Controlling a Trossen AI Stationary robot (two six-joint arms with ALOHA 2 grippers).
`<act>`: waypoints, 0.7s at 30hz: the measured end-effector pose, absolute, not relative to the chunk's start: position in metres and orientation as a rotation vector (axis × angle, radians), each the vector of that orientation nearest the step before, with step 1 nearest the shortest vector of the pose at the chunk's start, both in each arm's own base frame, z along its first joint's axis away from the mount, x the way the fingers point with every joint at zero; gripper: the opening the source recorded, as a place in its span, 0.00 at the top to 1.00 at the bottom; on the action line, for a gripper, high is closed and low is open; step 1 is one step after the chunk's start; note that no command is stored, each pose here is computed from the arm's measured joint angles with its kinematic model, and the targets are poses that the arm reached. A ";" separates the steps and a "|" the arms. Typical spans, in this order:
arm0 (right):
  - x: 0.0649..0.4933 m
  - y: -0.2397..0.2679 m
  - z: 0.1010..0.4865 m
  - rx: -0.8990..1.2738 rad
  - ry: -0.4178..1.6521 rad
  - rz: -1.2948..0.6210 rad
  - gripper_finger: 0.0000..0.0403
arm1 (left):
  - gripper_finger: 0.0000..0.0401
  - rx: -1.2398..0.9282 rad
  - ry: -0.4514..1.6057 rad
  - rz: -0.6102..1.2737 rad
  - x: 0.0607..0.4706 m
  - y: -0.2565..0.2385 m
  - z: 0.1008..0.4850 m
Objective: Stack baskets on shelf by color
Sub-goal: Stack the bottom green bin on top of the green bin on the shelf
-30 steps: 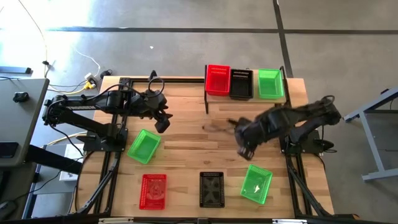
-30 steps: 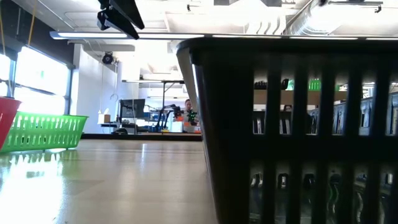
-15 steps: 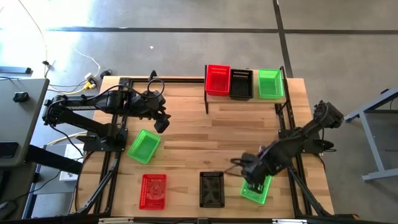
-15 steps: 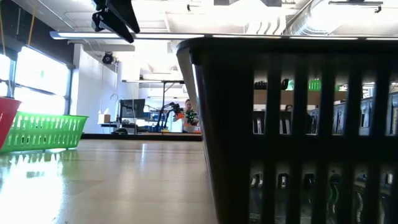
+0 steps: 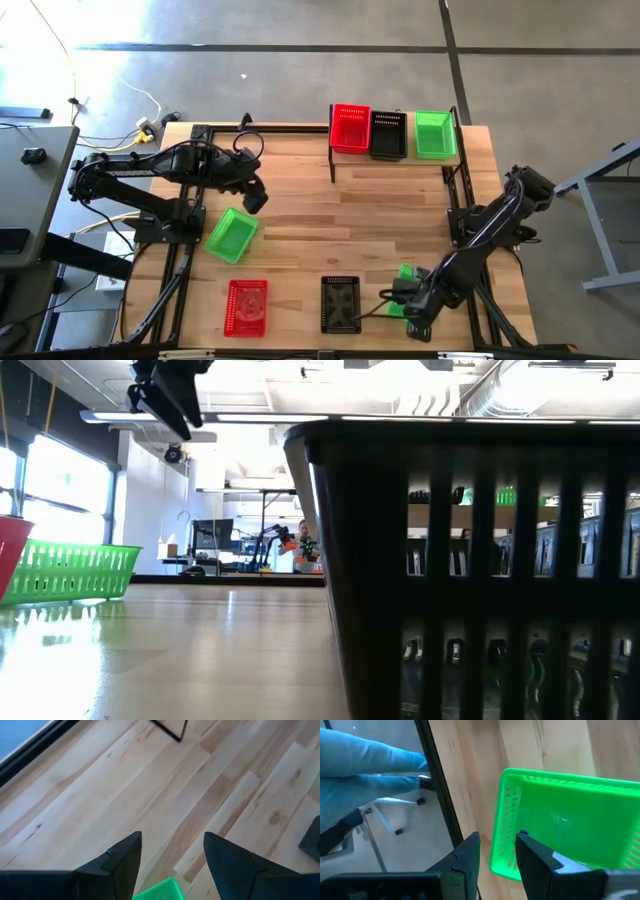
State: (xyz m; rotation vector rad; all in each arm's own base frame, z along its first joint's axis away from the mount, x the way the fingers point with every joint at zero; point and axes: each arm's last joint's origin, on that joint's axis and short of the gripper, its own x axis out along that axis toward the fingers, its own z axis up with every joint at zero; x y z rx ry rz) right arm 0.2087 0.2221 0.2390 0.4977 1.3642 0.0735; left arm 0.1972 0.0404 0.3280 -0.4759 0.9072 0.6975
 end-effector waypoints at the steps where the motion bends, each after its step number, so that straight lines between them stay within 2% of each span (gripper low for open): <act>1: 0.207 0.223 0.236 0.503 1.359 0.072 0.73 | 0.49 -0.475 0.915 0.699 0.196 0.040 0.328; 21: 0.194 0.231 0.188 0.599 1.306 0.037 0.73 | 0.49 -0.495 0.921 0.714 0.195 0.040 0.327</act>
